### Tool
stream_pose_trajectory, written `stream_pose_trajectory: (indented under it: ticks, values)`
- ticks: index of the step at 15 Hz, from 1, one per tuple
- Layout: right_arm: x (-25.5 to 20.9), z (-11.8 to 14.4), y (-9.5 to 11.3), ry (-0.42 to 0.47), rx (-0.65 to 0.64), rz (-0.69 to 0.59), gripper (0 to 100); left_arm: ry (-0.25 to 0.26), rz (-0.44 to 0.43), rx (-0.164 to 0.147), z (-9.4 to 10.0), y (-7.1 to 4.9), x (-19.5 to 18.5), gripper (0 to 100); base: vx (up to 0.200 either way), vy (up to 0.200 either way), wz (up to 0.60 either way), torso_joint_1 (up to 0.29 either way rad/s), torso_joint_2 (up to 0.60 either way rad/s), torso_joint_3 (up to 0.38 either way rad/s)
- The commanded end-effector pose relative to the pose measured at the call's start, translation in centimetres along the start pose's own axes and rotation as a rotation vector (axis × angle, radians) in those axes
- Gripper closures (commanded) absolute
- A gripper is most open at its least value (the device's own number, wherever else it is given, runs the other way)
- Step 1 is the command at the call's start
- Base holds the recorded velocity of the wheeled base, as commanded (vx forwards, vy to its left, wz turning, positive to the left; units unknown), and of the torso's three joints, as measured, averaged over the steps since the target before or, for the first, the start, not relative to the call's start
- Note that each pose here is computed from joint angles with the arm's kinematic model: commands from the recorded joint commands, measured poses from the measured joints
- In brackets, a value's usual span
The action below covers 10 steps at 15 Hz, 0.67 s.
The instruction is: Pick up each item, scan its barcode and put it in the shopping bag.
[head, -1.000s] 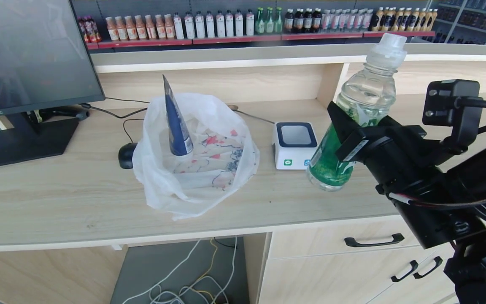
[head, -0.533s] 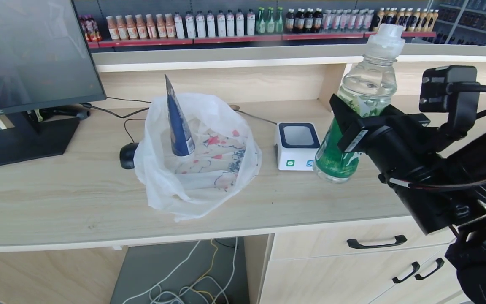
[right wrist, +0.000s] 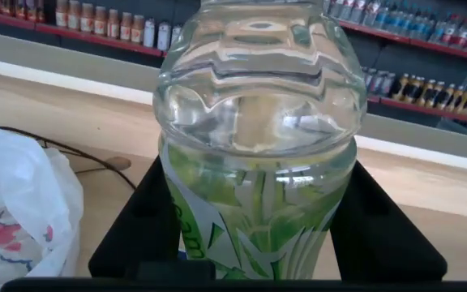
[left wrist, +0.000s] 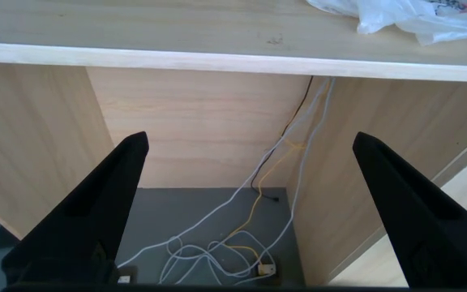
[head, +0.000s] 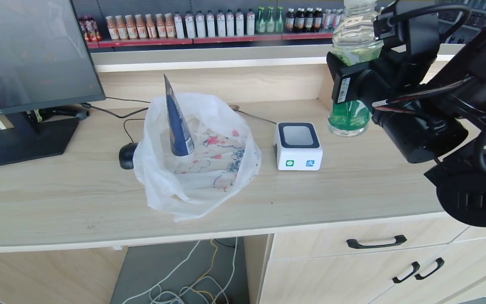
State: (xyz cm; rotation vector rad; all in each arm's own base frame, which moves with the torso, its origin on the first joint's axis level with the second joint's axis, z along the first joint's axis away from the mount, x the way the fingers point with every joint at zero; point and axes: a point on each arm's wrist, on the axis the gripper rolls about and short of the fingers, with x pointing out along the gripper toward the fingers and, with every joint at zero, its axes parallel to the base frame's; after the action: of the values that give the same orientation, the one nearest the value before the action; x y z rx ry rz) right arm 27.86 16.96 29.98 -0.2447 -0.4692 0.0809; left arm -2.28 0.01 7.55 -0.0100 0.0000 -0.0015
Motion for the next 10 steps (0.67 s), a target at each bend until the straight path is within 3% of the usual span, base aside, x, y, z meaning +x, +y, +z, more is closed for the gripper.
stream_pose_trajectory:
  ticks: [1, 5, 8, 10]
  values:
    - [0.5, 0.0, 0.6, -0.010, -0.022, 0.009, 100, 0.000, 0.001, -0.001, 0.0, 0.0, 0.0, 0, 0.000, 0.000, 0.00, 0.000, 0.00, 0.000]
    - [0.7, 0.9, 1.6, -0.057, -0.080, 0.049, 100, 0.000, 0.000, -0.001, 0.0, 0.0, 0.0, 0, 0.000, 0.000, 0.00, 0.000, 0.00, 0.000]
    - [1.1, 1.2, 2.9, -0.157, -0.190, 0.177, 100, 0.000, 0.000, -0.001, 0.0, 0.0, 0.0, 0, 0.000, 0.000, 0.00, 0.000, 0.00, 0.000]
    - [0.8, 1.2, 4.1, -0.173, -0.224, 0.223, 100, 0.000, 0.001, -0.001, 0.0, 0.0, 0.0, 0, 0.000, 0.000, 0.00, 0.000, 0.00, 0.000]
